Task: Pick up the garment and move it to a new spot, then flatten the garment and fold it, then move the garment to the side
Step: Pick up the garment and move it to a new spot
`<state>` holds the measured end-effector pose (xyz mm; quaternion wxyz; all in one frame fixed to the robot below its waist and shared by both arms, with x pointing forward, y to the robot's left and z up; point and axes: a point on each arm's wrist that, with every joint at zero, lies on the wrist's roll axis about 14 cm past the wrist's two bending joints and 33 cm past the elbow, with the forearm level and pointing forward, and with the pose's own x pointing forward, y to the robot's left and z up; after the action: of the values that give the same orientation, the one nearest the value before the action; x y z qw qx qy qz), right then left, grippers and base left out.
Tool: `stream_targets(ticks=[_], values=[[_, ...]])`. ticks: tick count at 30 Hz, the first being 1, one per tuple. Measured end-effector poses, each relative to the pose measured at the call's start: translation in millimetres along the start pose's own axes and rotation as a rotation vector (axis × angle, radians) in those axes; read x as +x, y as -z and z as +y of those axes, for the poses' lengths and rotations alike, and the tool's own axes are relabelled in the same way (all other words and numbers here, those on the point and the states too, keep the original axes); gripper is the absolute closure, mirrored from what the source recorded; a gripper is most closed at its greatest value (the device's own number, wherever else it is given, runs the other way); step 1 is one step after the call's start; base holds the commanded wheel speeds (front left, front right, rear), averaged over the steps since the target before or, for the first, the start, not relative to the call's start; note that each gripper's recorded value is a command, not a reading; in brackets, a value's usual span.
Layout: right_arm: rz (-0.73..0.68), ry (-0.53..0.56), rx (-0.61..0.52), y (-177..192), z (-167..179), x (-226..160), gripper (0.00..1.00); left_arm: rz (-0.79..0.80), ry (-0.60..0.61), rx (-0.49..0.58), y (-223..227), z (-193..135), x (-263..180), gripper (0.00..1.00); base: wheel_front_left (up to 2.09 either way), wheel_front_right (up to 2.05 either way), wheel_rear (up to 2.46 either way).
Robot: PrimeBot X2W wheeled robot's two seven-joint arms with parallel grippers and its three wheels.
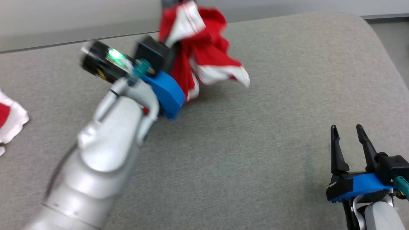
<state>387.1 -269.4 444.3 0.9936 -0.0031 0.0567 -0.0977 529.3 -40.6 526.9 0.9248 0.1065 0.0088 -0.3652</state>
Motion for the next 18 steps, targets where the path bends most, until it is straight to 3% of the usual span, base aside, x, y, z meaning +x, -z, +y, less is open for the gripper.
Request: stream_targets(ticks=[3,6,10,18], values=[[0.003,0.023,0.007,0.0,-8.2,-7.0,0.0,0.041,0.088,-0.085,24.4,-51.8,10.0,1.0,0.0,0.0,0.0],[0.006,0.035,0.015,0.3,-12.4,-11.4,0.0,0.081,0.13,-0.144,46.3,-81.8,13.4,1.0,0.0,0.0,0.0],[0.007,0.042,0.022,0.3,-14.9,-13.4,0.0,0.138,0.171,-0.195,72.8,-106.2,10.9,1.0,0.0,0.0,0.0],[0.018,0.04,0.032,3.3,-13.7,-12.4,0.0,0.168,0.257,-0.277,84.3,-153.2,4.6,1.0,0.0,0.0,0.0]])
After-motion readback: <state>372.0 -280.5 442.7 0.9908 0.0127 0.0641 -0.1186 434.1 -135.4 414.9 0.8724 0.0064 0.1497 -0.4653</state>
